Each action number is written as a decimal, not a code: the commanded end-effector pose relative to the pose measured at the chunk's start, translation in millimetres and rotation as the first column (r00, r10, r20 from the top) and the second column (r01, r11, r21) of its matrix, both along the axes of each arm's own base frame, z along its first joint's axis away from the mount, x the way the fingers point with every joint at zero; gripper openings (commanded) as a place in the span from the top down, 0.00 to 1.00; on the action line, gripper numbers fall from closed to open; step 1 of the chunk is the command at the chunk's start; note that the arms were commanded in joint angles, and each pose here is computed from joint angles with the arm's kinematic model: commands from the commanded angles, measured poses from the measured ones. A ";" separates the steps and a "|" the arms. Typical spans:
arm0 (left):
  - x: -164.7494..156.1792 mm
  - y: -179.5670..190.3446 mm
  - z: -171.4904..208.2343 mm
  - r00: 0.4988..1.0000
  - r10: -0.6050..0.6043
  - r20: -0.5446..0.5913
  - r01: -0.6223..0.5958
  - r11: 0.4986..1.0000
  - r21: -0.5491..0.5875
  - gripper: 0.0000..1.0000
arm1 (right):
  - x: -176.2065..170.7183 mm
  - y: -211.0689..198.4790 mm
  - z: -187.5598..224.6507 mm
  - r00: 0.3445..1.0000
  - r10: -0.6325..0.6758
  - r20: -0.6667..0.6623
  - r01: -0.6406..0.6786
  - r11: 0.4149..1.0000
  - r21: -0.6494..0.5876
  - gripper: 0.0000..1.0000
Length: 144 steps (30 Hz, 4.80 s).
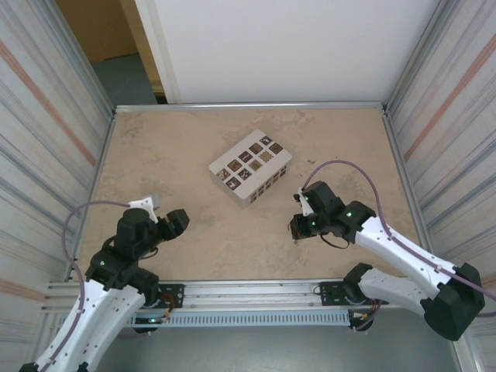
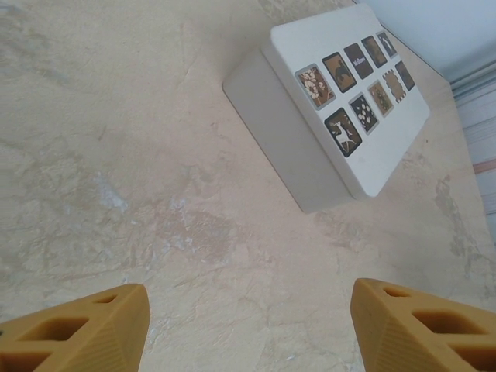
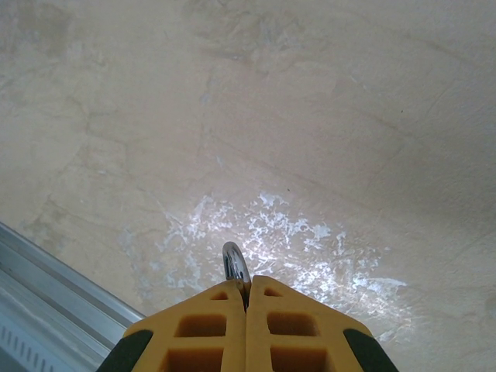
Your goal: Unlock the padlock with the key
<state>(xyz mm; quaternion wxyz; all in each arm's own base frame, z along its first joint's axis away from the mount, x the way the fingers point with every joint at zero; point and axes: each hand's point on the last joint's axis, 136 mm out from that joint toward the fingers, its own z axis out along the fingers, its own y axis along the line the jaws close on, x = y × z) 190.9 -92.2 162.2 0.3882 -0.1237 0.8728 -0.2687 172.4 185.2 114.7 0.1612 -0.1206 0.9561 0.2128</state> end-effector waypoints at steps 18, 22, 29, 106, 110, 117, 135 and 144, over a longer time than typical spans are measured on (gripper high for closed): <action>-5.4 11.0 -22.9 0.999 0.038 -0.023 -0.038 0.999 0.034 0.28 | -12.2 24.9 -57.7 0.964 0.026 -0.264 -0.051 0.995 -0.086 1.00; -5.1 10.1 -25.6 0.999 0.036 -0.027 -0.035 0.999 0.033 0.28 | -15.1 26.8 -63.6 0.956 0.037 -0.291 -0.066 0.994 -0.091 1.00; -4.2 9.2 -29.4 0.999 0.032 -0.029 -0.031 0.999 0.033 0.28 | -16.8 28.7 -71.1 0.948 0.048 -0.315 -0.082 0.992 -0.095 1.00; 15.5 47.9 6.1 0.987 0.148 0.058 -0.159 0.947 0.280 0.01 | 32.8 -8.0 -12.8 0.999 -0.039 0.001 0.039 0.998 0.040 0.57; 20.8 55.0 14.9 0.983 0.162 0.088 -0.182 0.928 0.325 0.01 | 46.2 -24.2 1.0 0.994 -0.091 0.067 0.086 0.994 0.075 0.51; 32.6 63.6 25.4 0.976 0.189 0.112 -0.217 0.906 0.363 0.01 | 64.3 -52.2 18.2 0.972 -0.170 0.163 0.153 0.982 0.108 0.36; 59.3 86.3 22.6 0.961 0.250 0.116 -0.276 0.879 0.388 0.01 | 92.3 -125.4 35.9 0.798 -0.447 0.404 0.431 0.892 0.137 0.01; 80.2 96.1 24.0 0.949 0.229 0.215 -0.306 0.826 0.473 0.01 | 110.8 -157.6 43.8 0.678 -0.404 0.614 0.482 0.875 0.043 0.01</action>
